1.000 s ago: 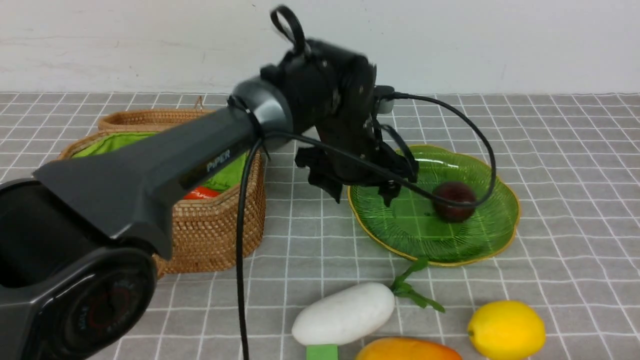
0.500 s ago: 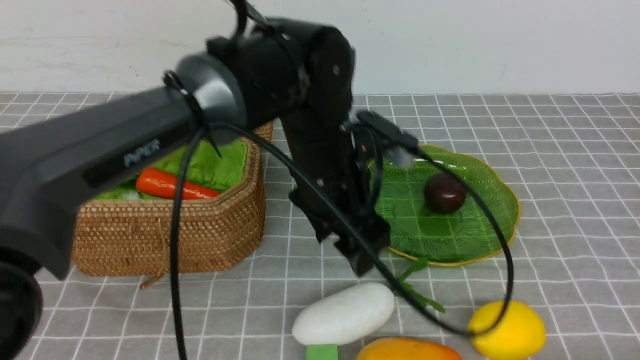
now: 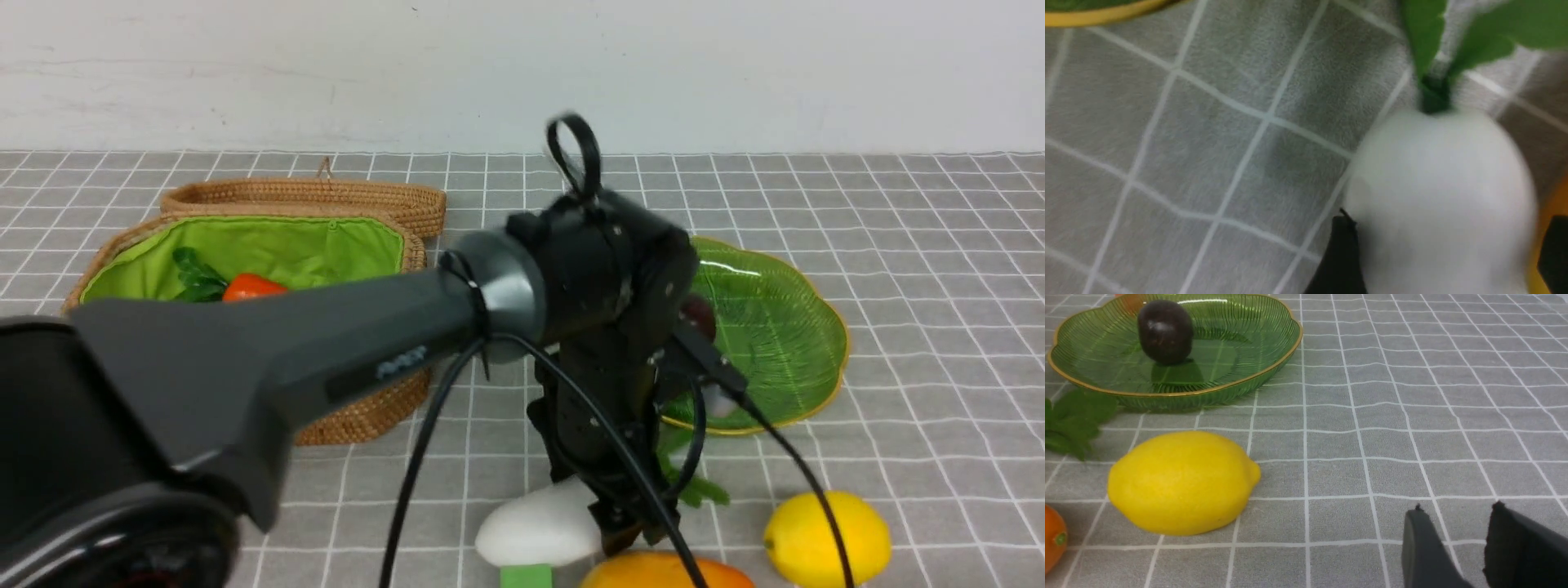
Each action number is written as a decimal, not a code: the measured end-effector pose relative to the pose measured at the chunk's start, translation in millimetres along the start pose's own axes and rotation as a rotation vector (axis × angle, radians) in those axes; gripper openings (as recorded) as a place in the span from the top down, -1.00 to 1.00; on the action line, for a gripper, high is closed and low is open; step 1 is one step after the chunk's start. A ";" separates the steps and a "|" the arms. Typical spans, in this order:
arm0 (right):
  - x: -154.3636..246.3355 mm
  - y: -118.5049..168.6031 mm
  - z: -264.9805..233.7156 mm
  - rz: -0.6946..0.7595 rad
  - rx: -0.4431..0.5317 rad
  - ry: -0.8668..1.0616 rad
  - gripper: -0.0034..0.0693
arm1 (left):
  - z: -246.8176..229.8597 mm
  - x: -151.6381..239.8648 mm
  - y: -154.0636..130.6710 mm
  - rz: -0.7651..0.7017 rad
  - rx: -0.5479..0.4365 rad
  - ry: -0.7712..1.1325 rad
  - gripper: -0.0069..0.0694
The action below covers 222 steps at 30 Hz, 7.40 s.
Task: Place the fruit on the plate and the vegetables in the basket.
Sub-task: Take a daikon with your left arm and place it on the basket on the left, then use the right arm to grab a mango and put it into the right plate
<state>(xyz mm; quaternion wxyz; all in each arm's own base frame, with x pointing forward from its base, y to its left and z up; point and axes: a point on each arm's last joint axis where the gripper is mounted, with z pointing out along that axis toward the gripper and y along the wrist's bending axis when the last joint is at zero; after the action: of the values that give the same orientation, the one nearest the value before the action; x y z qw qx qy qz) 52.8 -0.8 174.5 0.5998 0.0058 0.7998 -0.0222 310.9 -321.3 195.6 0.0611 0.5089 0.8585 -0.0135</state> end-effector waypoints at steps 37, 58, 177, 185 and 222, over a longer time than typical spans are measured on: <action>0.0 0.0 0.0 -0.001 0.000 0.000 0.24 | -159.5 131.9 160.4 -0.266 -0.603 -0.182 -0.50; 0.0 0.0 0.0 -0.001 0.000 0.000 0.24 | -225.2 212.9 108.3 -0.529 -0.554 -0.204 -0.46; -70.2 -10.1 -26.4 0.674 -0.080 -0.558 0.24 | -25.1 405.1 -73.6 -1.084 -0.553 -1.102 0.73; -166.1 1.2 -63.0 0.475 -0.167 -0.472 0.24 | -25.1 405.1 -73.6 -1.084 -0.553 -1.102 0.71; -150.1 169.9 97.2 -0.744 -0.950 0.642 -0.55 | -25.1 405.1 -73.6 -1.084 -0.553 -1.102 0.62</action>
<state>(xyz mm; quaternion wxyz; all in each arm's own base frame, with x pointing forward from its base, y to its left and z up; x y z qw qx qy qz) 194.2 167.4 286.5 0.2226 -0.5272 0.8098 0.1295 52.0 -1.3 169.5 0.5824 -0.0896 0.8043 -0.0771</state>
